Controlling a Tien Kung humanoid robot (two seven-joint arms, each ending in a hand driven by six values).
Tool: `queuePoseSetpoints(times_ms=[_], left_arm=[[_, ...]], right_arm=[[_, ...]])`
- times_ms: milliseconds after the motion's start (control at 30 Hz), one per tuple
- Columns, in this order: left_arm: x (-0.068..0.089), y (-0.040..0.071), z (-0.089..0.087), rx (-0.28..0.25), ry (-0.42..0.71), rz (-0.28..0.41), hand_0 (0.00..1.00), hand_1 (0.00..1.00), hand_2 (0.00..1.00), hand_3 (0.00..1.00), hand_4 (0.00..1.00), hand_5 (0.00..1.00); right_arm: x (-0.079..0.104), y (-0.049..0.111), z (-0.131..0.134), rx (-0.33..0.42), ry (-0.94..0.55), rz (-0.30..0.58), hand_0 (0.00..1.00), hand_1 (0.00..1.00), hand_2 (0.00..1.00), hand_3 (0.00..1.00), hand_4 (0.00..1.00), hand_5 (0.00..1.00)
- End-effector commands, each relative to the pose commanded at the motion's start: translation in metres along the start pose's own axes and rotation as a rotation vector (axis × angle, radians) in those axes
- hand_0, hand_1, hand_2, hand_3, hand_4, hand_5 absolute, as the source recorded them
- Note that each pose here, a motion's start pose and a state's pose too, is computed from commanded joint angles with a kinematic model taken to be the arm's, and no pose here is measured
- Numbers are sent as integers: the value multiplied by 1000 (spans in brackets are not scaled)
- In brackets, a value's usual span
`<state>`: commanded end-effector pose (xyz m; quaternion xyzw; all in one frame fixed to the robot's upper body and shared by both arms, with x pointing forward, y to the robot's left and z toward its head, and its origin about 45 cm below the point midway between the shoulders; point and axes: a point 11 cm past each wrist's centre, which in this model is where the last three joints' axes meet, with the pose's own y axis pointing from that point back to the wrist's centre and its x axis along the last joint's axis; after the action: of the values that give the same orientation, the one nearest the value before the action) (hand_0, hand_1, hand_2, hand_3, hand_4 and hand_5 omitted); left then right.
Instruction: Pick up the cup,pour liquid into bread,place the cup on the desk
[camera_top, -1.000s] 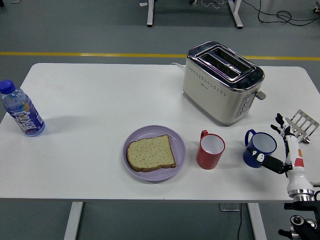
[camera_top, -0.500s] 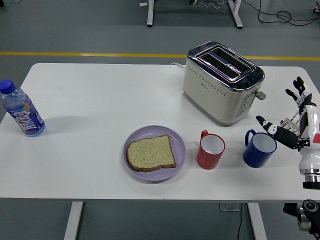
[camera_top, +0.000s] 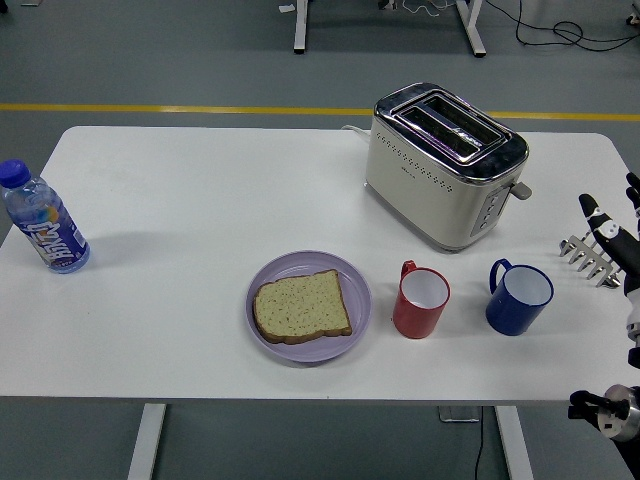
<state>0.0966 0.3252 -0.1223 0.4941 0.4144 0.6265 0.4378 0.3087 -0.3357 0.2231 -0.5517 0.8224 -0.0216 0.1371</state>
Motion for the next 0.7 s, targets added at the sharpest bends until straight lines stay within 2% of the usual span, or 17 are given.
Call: queuePoseSetpoints(times_ms=[67,100,233,367,600,700], left_arm=[[0,0,0,0,0,0,679,683,698,542,251,998],[0,0,0,1,0,0,679,683,698,542,251,998],[0,0,1,2,-5,0,679,683,698,542,251,998],[0,0,1,1,-4,0,679,683,698,542,251,998],[-1,0,2,-1,-7,-2,679,683,698,542,251,998],[-1,0,3,-2,-6,-2,679,683,698,542,251,998]], right_arm=[[3,0,7,-58,-69,30,805,710,769,754,899,143],[6,1,13,-107,-91,61,697,583,628,607,777,129],[14,3,28,-211,-164,130,697,583,628,607,777,129],[18,3,34,-241,-202,134,668,554,607,581,747,101],[13,-3,49,-337,-240,-14,666,557,610,584,739,82],[13,-5,53,-357,-262,-48,667,564,613,591,723,57]])
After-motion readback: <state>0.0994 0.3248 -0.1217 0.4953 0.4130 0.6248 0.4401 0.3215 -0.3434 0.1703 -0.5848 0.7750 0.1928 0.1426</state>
